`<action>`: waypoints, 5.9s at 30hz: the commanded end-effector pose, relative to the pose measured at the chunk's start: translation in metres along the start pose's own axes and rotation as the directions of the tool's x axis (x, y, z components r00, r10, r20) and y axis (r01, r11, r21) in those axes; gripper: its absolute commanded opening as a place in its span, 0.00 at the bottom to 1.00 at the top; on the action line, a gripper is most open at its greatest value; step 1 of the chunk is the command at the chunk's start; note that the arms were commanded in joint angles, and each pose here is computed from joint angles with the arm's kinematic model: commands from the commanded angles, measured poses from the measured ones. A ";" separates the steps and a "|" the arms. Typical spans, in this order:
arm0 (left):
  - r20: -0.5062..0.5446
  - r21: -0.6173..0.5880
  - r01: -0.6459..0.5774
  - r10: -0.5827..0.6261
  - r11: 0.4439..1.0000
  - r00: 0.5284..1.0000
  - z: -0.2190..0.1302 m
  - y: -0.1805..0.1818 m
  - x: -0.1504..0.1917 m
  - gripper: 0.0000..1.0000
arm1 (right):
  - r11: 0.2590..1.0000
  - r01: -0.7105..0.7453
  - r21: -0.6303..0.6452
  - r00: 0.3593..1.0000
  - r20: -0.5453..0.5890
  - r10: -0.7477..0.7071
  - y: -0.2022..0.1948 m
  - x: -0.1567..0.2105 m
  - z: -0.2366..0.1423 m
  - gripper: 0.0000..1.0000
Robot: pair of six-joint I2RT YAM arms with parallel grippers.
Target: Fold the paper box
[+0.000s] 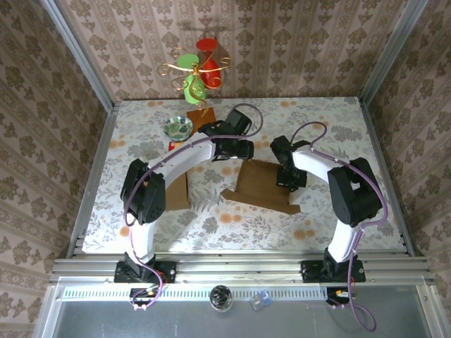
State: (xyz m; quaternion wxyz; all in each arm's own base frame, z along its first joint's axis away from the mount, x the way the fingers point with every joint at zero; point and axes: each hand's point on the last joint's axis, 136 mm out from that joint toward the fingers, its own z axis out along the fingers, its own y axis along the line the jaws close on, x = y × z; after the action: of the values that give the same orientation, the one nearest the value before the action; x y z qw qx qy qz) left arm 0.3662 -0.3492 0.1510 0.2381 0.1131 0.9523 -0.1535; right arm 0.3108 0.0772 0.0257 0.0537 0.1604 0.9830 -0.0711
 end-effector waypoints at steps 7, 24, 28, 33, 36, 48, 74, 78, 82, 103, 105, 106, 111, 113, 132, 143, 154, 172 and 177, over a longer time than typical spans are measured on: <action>0.282 -0.123 -0.086 0.117 0.989 0.952 -0.099 0.025 -0.056 0.58 | 0.928 -0.368 -0.062 0.929 -0.078 0.363 -0.052 0.006 0.000 0.00; 0.057 0.268 0.132 -0.152 0.954 0.987 -0.065 0.008 0.062 0.40 | 0.459 -0.887 -0.039 0.450 -0.288 0.845 -0.075 0.044 0.008 0.00; 0.004 0.345 0.169 -0.182 0.923 0.983 -0.036 -0.021 0.070 0.40 | 0.357 -0.934 0.013 0.336 -0.306 0.891 -0.071 0.058 0.009 0.00; -0.055 0.403 0.175 -0.168 0.898 0.984 -0.007 -0.050 0.073 0.40 | 0.305 -0.951 0.046 0.277 -0.310 0.910 -0.061 0.068 0.007 0.00; -0.078 0.431 0.195 -0.179 0.881 0.981 0.008 -0.062 0.071 0.40 | 0.283 -0.956 0.074 0.247 -0.317 0.916 -0.052 0.079 0.007 0.00; -0.101 0.463 0.205 -0.178 0.862 0.979 0.029 -0.080 0.065 0.40 | 0.296 -0.954 0.037 0.262 -0.372 0.891 -0.023 0.080 0.004 0.25; -0.070 0.482 0.127 -0.106 0.867 0.992 0.017 -0.097 0.049 0.40 | 0.642 -0.447 -0.622 0.823 -0.005 0.568 -0.014 -0.035 -0.181 0.60; -0.068 0.488 0.120 -0.099 0.865 0.993 0.016 -0.100 0.046 0.40 | 0.697 -0.211 -0.685 0.922 0.098 0.375 0.005 -0.039 -0.210 0.57; -0.066 0.494 0.113 -0.092 0.862 0.994 0.016 -0.103 0.043 0.40 | 0.736 -0.021 -0.677 0.967 0.174 0.188 0.017 -0.034 -0.227 0.56; -0.056 0.489 0.086 -0.067 0.868 0.996 0.015 -0.109 0.039 0.40 | 0.793 0.095 -0.602 0.995 0.092 -0.049 0.062 -0.032 -0.199 0.36; -0.055 0.486 0.083 -0.065 0.870 0.996 0.015 -0.109 0.040 0.40 | 0.800 0.080 -0.594 0.995 0.089 -0.034 0.062 -0.033 -0.197 0.30; -0.053 0.485 0.082 -0.064 0.871 0.997 0.014 -0.109 0.039 0.39 | 0.804 0.070 -0.591 0.996 0.088 -0.022 0.062 -0.034 -0.197 0.28; -0.043 0.478 0.069 -0.056 0.876 0.998 0.012 -0.107 0.038 0.39 | 0.804 0.011 -0.595 0.994 0.093 0.055 0.060 -0.040 -0.198 0.17; -0.035 0.467 0.062 -0.051 0.882 0.998 0.010 -0.104 0.038 0.40 | 0.804 -0.012 -0.595 0.991 0.098 0.087 0.059 -0.043 -0.200 0.12; 0.117 0.282 -0.014 -0.020 0.959 0.993 -0.044 -0.015 0.031 0.44 | 0.714 -0.439 -0.546 0.829 0.060 0.556 0.025 -0.076 -0.208 0.00; 0.364 0.449 -0.519 0.381 0.728 0.850 -0.089 -0.079 0.084 0.52 | 0.642 -0.624 -0.445 0.722 -0.013 0.692 0.020 -0.084 -0.195 0.00; 0.315 0.346 -0.547 0.456 0.762 0.833 -0.050 -0.089 0.068 0.52 | 0.620 -0.643 -0.450 0.707 -0.037 0.706 0.023 -0.082 -0.190 0.00; 0.284 0.325 -0.526 0.449 0.786 0.847 -0.035 -0.090 0.061 0.08 | 0.619 -0.642 -0.452 0.711 -0.051 0.701 0.026 -0.079 -0.185 0.00; 0.295 0.321 -0.547 0.467 0.774 0.834 -0.041 -0.089 0.060 0.00 | 0.631 -0.589 -0.505 0.744 -0.035 0.667 0.033 -0.084 -0.193 0.00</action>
State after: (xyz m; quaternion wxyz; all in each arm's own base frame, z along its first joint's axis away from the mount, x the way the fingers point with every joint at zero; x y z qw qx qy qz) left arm 0.2730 -0.4085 0.1684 0.3316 0.3847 0.8148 -0.2794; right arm 0.3869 0.1089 0.2174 0.1836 0.4788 0.8397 0.1788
